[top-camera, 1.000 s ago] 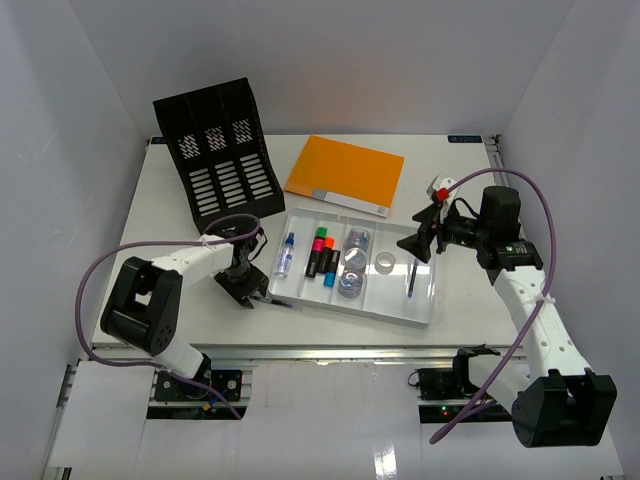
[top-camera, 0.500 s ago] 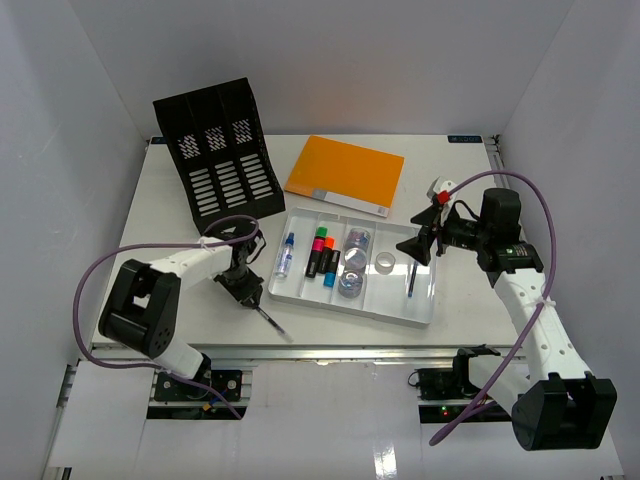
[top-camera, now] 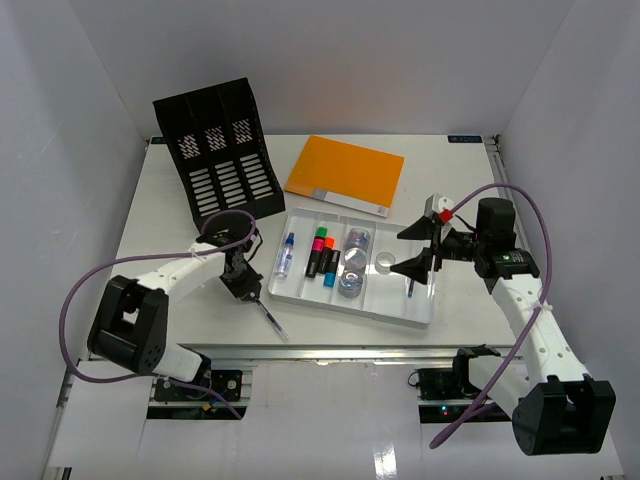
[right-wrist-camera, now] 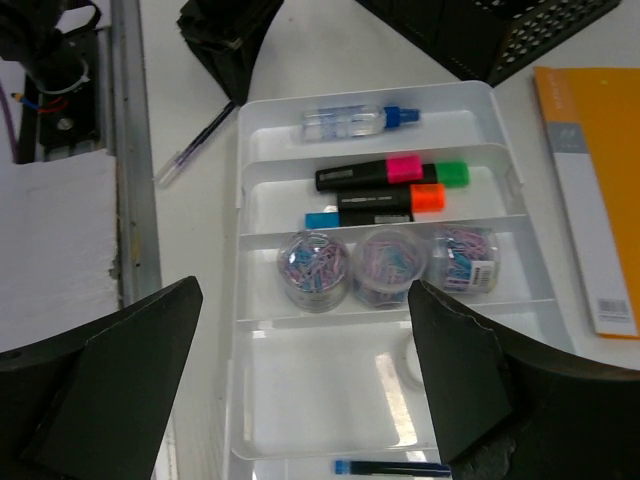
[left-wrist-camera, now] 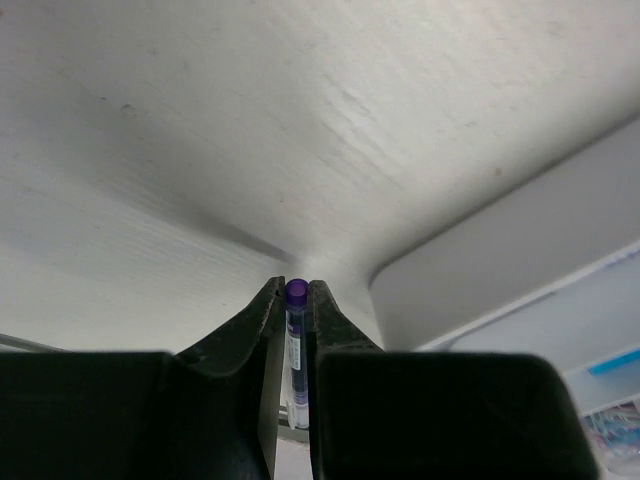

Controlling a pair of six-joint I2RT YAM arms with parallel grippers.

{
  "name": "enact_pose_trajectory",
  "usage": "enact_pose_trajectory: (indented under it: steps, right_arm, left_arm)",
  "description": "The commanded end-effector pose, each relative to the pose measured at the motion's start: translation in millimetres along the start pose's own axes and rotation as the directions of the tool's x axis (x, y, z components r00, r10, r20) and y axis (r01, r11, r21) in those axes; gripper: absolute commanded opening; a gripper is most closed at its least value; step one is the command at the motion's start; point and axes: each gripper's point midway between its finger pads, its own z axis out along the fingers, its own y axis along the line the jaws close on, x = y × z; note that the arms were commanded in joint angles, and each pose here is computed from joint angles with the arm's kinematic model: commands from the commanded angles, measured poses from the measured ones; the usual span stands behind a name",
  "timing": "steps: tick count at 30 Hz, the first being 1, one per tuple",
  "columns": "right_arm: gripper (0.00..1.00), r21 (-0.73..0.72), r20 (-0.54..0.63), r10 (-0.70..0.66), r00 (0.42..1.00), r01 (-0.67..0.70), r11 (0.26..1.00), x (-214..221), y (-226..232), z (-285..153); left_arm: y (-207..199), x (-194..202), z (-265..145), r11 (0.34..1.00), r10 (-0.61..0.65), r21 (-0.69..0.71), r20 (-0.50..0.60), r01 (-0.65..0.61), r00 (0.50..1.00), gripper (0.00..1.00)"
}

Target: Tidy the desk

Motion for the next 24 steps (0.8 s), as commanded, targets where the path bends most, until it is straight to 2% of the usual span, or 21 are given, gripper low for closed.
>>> enact_pose_trajectory:
  steps: [1, 3, 6, 9, 12, 20, 23, 24]
  right_arm:
    - [0.9, -0.186, 0.082, 0.012, 0.997, 0.003, 0.983, -3.2, 39.4, 8.4]
    - [0.91, -0.227, 0.056, 0.029, 0.998, -0.016, 0.974, 4.7, 48.6, 19.5]
    - [0.96, -0.239, -0.047, 0.056, 0.997, -0.066, 0.969, 20.1, 51.0, 41.3]
    - [0.76, -0.259, -0.122, 0.103, 0.987, -0.132, 0.957, 20.4, 50.2, 59.1]
    - [0.67, -0.254, -0.21, 0.195, 0.958, -0.246, 0.935, 19.6, 47.2, 80.5]
    - [0.77, -0.16, -0.31, 0.401, 0.862, -0.463, 0.872, -16.2, 31.8, 141.2]
    - [0.84, -0.1, -0.341, 0.513, 0.788, -0.573, 0.813, -15.7, 27.4, 160.3]
    - [0.86, -0.089, -0.334, 0.526, 0.782, -0.582, 0.808, -19.3, 23.8, 164.3]
  left_arm:
    - [-21.5, -11.9, -24.0, 0.988, 0.041, 0.147, 0.068, -0.051, 0.997, 0.09]
    - [-28.1, -12.8, -33.2, 0.979, 0.056, 0.191, 0.075, -0.07, 0.996, 0.07]
    - [-40.6, -12.0, -52.1, 0.955, 0.079, 0.279, 0.083, -0.099, 0.993, 0.05]
    - [-63.0, -6.2, -77.3, 0.895, 0.121, 0.422, 0.078, -0.143, 0.99, 0.02]
    - [-83.3, -2.7, -103.8, 0.825, 0.156, 0.536, 0.086, -0.178, 0.984, 0.0]
    - [-137.9, -4.1, -155.2, 0.651, 0.218, 0.714, 0.147, -0.256, 0.965, 0.0]
    - [-158.1, -5.9, -160.7, 0.611, 0.213, 0.747, 0.162, -0.26, 0.964, 0.0]
    - [-164.1, -5.5, -163.4, 0.596, 0.211, 0.759, 0.165, -0.261, 0.963, 0.0]
